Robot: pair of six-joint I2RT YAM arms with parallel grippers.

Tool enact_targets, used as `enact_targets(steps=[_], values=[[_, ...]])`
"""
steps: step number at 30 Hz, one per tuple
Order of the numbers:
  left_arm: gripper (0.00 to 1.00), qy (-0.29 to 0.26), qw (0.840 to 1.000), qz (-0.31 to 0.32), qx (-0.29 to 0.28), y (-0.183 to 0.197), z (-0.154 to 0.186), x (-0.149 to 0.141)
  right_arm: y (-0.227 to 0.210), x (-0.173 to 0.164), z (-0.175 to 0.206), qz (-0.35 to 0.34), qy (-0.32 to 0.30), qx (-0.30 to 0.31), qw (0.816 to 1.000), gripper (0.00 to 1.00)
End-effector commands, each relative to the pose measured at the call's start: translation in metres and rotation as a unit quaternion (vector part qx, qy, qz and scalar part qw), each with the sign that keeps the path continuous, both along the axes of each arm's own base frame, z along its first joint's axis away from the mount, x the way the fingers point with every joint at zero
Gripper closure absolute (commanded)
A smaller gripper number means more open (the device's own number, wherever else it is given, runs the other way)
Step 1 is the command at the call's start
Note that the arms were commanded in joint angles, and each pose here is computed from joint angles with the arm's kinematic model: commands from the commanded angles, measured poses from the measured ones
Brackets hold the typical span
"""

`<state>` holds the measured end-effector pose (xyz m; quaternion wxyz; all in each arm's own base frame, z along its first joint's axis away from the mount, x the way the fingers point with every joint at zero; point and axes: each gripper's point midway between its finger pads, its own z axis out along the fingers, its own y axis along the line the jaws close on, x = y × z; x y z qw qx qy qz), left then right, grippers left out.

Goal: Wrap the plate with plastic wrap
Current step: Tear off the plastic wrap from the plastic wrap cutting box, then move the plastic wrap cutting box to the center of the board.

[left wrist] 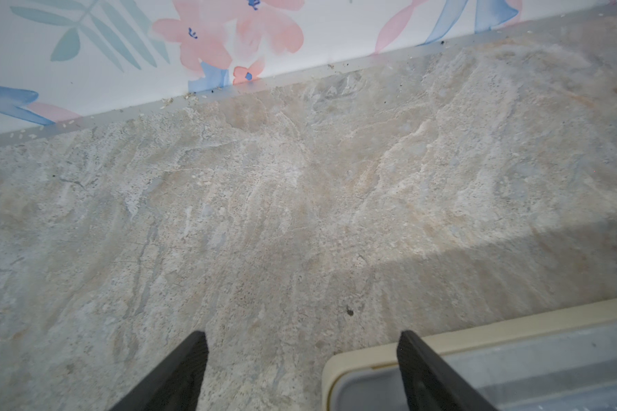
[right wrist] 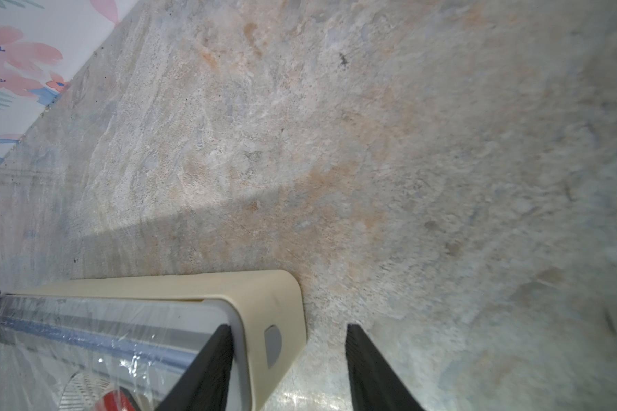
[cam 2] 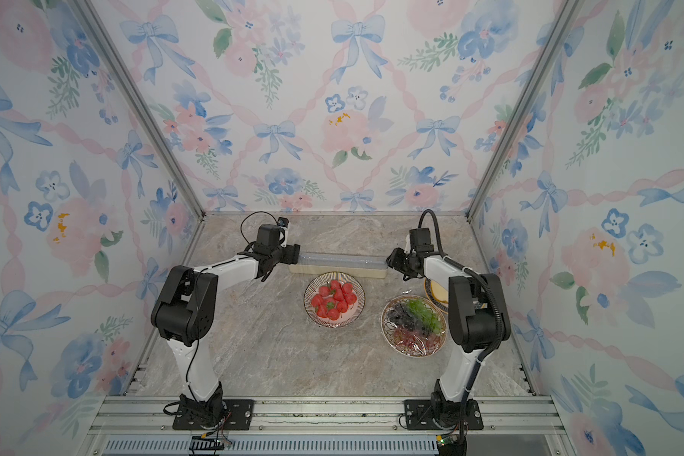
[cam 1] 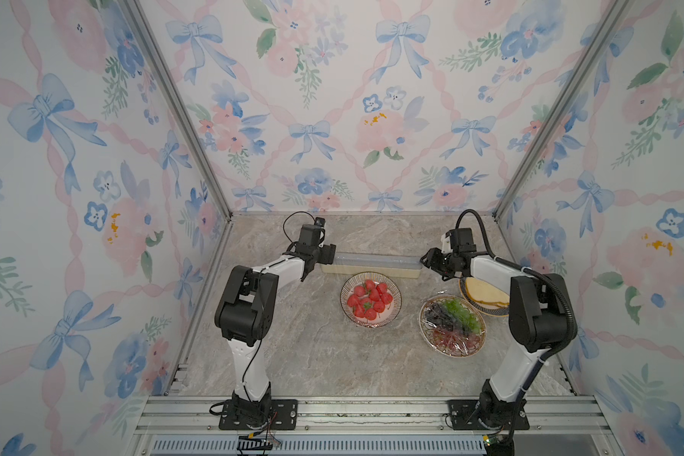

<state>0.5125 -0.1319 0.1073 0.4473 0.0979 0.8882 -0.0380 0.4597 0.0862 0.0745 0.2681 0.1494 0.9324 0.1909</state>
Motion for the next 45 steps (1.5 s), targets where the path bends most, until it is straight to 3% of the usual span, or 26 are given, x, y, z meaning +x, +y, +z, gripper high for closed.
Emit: enact_targets(steps=[1, 8, 14, 18, 25, 34, 40, 45], values=[[0.12, -0.042, 0.997, 0.001, -0.058, 0.003, 0.049, -0.005, -0.014, 0.003, 0.045, -0.006, -0.037, -0.042, 0.998, 0.39], [0.10, -0.057, 0.986, 0.030, -0.155, 0.019, 0.079, -0.046, 0.004, -0.037, 0.076, 0.032, -0.069, 0.001, 0.997, 0.25], [0.10, -0.019, 0.953, -0.007, -0.302, -0.008, 0.060, -0.090, 0.053, -0.078, 0.059, 0.066, -0.060, 0.076, 0.993, 0.17], [0.09, 0.022, 0.946, -0.031, -0.323, -0.020, 0.037, -0.101, 0.083, -0.083, 0.041, 0.084, -0.041, 0.097, 0.991, 0.17], [0.09, 0.057, 0.923, -0.068, -0.374, -0.045, 0.014, -0.091, 0.101, -0.053, 0.017, 0.078, -0.022, 0.123, 0.989, 0.17], [0.09, 0.058, 0.914, -0.080, -0.394, -0.058, 0.005, -0.045, 0.094, 0.003, 0.008, 0.063, -0.026, 0.131, 0.989, 0.18], [0.10, 0.040, 0.919, -0.059, -0.388, -0.045, 0.001, -0.019, 0.084, 0.025, 0.006, 0.055, -0.039, 0.113, 0.991, 0.18], [0.10, -0.006, 0.935, -0.036, -0.352, -0.017, 0.023, -0.034, 0.064, 0.011, 0.023, 0.058, -0.065, 0.067, 0.994, 0.18]])
